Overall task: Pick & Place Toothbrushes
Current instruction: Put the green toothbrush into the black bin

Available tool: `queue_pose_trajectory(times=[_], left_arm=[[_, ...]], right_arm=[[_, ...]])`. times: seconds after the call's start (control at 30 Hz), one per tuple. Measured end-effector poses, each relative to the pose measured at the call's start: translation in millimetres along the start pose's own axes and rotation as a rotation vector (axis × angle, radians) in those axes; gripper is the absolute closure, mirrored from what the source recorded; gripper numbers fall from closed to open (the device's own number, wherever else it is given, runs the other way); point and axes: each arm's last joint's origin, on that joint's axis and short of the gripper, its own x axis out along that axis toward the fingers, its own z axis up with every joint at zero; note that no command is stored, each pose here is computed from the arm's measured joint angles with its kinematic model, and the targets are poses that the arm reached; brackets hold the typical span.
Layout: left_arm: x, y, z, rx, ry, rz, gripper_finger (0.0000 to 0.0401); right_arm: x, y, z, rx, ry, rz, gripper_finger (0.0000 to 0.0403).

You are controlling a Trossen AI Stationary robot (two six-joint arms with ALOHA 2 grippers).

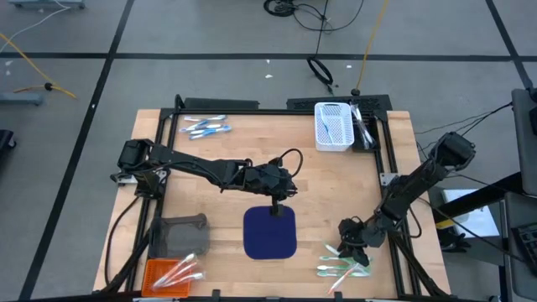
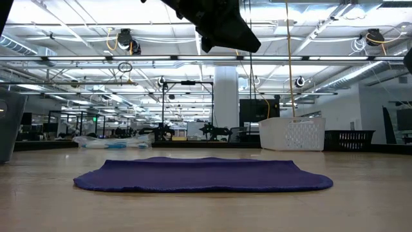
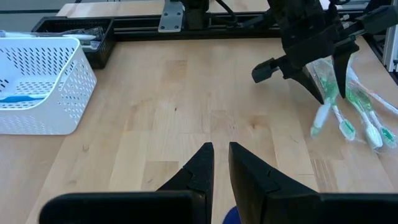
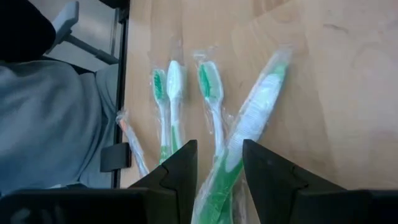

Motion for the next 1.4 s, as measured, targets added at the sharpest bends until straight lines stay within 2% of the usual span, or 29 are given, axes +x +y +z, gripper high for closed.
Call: queue_pose_trajectory(times=[0.37, 0.57, 0.7, 0.87, 1.13, 1.3, 1.4], left_arm=[[0, 0, 0, 0.001, -0.001, 0.000, 0.0350], [0, 0, 0, 0.001, -0.001, 0.000, 0.0350], [0, 0, 0, 0.001, 0.000, 0.000, 0.0350], [0, 0, 0, 0.001, -0.001, 0.000, 0.0350], [0, 0, 0, 0.001, -0.001, 0.000, 0.0350], [0, 0, 0, 0.001, -0.003, 0.000, 0.0350], [0, 0, 1, 0.001, -0.006, 0.000, 0.0350]], right_arm=[[6, -2, -5, 0.023, 0.059, 0.010, 0.0284], [6, -6, -6, -0.039, 0.079, -0.031, 0.0292], [6, -9, -8, -0.028, 0.091, -0.066, 0.0319], [6, -10, -8, -0.034, 0.091, -0.072, 0.0385], [3, -9, 0, -0.097, 0.029, -0.087, 0.0395], [-3, -2, 19, -0.172, -0.066, -0.086, 0.0396], [-10, -1, 29, -0.234, -0.123, -0.123, 0.0397]])
